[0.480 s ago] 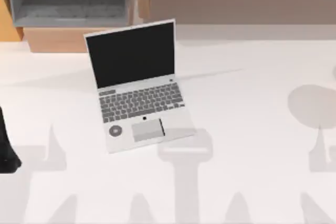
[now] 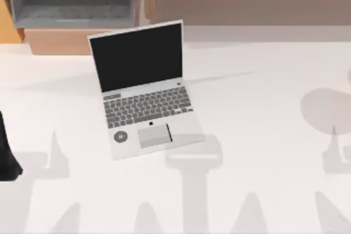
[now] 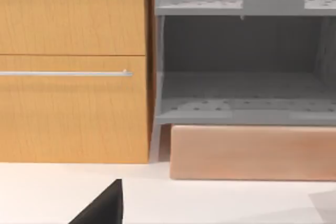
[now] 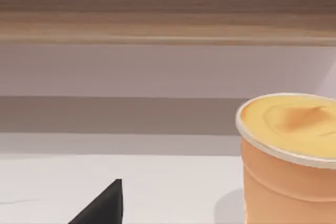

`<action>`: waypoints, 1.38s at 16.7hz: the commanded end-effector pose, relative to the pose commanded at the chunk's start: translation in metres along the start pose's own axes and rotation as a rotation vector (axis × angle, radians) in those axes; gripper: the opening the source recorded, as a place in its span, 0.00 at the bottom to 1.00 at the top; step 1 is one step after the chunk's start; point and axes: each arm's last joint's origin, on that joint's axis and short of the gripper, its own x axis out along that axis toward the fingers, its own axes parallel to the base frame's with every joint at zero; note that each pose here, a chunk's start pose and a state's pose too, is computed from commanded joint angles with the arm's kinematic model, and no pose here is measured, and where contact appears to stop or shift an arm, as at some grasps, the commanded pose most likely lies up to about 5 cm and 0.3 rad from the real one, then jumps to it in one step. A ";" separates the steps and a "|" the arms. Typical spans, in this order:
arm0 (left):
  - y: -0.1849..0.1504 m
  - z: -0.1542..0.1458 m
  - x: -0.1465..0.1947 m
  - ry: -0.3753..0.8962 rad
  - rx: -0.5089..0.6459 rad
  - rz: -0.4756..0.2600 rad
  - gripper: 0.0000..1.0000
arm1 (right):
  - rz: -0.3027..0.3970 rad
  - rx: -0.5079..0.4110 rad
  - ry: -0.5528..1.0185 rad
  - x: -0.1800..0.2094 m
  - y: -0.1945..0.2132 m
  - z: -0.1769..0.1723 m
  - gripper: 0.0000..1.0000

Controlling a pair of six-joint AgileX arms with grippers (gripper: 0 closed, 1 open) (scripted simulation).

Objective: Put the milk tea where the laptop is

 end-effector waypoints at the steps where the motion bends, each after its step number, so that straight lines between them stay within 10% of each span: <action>1: 0.000 0.000 0.000 0.000 0.000 0.000 1.00 | 0.000 -0.002 0.010 0.004 -0.002 0.000 1.00; 23: 0.000 0.000 0.000 0.000 0.000 0.000 1.00 | -0.023 -0.004 0.172 0.075 -0.054 -0.055 1.00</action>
